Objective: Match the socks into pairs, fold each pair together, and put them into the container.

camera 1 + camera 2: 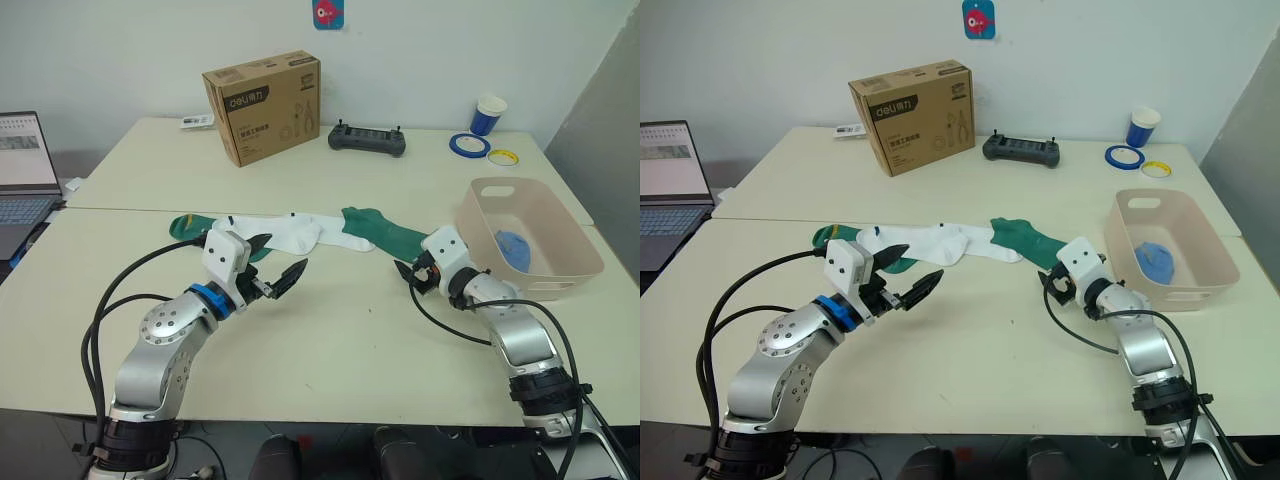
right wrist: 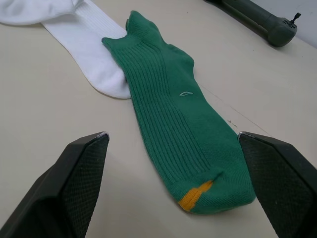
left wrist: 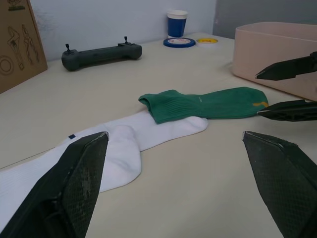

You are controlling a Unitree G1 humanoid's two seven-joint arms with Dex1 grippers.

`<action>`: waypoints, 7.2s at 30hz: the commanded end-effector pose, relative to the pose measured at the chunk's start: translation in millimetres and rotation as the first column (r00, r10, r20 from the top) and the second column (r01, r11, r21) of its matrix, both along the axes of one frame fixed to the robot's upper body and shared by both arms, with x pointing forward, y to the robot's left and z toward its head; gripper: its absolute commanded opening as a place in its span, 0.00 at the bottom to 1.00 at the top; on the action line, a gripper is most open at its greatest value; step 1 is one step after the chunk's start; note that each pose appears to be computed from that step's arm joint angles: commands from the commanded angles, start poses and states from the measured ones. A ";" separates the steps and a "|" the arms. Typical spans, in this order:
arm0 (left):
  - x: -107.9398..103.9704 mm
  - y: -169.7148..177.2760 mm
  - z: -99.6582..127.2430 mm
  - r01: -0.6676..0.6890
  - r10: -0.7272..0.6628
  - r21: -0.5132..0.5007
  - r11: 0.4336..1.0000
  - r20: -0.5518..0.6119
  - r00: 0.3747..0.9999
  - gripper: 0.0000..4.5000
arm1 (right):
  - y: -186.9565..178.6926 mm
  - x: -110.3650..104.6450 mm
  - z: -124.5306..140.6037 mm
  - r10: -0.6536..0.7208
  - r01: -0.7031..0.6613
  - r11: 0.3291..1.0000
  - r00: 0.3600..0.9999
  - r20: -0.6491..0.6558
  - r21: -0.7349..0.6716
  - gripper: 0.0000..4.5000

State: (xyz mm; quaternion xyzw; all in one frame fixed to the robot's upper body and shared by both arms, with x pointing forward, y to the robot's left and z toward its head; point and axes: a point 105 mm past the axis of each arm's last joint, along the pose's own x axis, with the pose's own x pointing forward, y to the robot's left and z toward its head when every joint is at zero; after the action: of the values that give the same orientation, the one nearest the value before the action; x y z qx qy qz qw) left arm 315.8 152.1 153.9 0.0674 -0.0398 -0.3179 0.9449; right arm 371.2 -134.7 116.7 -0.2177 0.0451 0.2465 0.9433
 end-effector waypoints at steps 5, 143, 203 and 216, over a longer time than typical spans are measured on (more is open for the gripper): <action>16.2 -1.4 -1.2 -0.045 0.043 0.068 0.997 0.041 0.998 1.00 | 14.3 0.5 21.5 0.063 -0.064 0.998 0.995 0.080 0.014 1.00; -72.6 26.1 -60.9 0.563 -0.372 0.220 0.797 -0.555 0.744 0.35 | 58.3 -27.9 4.1 0.500 -0.419 0.863 0.789 -0.356 0.283 0.63; -24.2 32.3 -62.3 0.500 -0.296 0.298 0.813 -0.529 0.795 0.48 | -8.2 -77.2 2.0 0.325 -0.094 0.888 0.821 -0.470 0.450 0.46; -82.5 29.9 -85.7 0.295 -0.212 0.021 0.955 -0.648 0.732 0.55 | 8.4 -77.6 -8.4 0.437 -0.099 0.822 0.741 -0.510 0.561 0.61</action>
State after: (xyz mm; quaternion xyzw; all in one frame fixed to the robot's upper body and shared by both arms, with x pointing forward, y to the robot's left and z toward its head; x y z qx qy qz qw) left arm 239.1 185.6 76.7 0.0097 0.2803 -0.4547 0.8453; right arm 288.4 -130.3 97.7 0.1282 0.2753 0.4346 0.8479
